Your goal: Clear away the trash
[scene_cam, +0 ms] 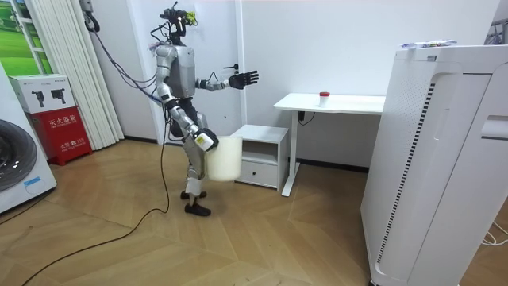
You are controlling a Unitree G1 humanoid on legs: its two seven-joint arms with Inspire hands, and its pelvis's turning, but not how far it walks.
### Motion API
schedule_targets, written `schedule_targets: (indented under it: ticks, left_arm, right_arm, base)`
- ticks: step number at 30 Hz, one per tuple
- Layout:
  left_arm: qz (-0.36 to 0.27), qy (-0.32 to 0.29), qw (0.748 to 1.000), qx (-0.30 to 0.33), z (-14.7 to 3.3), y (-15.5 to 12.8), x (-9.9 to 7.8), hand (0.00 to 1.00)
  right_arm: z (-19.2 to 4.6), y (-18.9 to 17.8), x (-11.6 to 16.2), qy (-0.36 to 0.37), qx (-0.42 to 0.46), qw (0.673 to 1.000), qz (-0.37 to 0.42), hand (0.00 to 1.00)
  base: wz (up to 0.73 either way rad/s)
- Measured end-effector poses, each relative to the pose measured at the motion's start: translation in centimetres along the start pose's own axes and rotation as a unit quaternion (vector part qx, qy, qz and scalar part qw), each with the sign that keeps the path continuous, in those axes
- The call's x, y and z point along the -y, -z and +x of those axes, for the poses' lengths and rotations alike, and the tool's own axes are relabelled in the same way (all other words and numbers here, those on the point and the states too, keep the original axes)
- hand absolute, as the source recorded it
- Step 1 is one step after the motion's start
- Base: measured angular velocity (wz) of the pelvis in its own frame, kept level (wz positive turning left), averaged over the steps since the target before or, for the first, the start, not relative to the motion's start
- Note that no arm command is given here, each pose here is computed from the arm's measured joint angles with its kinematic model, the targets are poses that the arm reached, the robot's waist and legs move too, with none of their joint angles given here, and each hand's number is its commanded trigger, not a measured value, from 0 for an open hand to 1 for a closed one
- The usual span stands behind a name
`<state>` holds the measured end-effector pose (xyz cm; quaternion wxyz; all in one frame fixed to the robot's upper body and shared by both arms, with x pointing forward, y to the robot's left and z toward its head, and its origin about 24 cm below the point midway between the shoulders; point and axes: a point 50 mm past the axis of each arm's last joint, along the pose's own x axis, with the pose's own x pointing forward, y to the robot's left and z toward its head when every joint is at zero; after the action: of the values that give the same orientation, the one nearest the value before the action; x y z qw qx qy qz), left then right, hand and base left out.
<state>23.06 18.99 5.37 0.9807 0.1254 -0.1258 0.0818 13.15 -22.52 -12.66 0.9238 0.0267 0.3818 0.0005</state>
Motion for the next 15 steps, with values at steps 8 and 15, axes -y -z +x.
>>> schedule_targets:
  ticks: [8,15]
  left_arm:
    - [0.007,-0.012,1.0,0.003,0.05,-0.04,-0.27,0.0]
    - [0.001,-0.013,1.0,0.0,-0.02,0.01,-0.29,0.0]
  right_arm:
    - [-0.04,-0.02,-0.02,-0.006,0.0,1.0,-0.001,1.0]
    - [-0.09,0.03,0.07,-0.006,-0.001,1.0,-0.004,1.0]
  base:
    - [-0.03]
    - [-0.01]
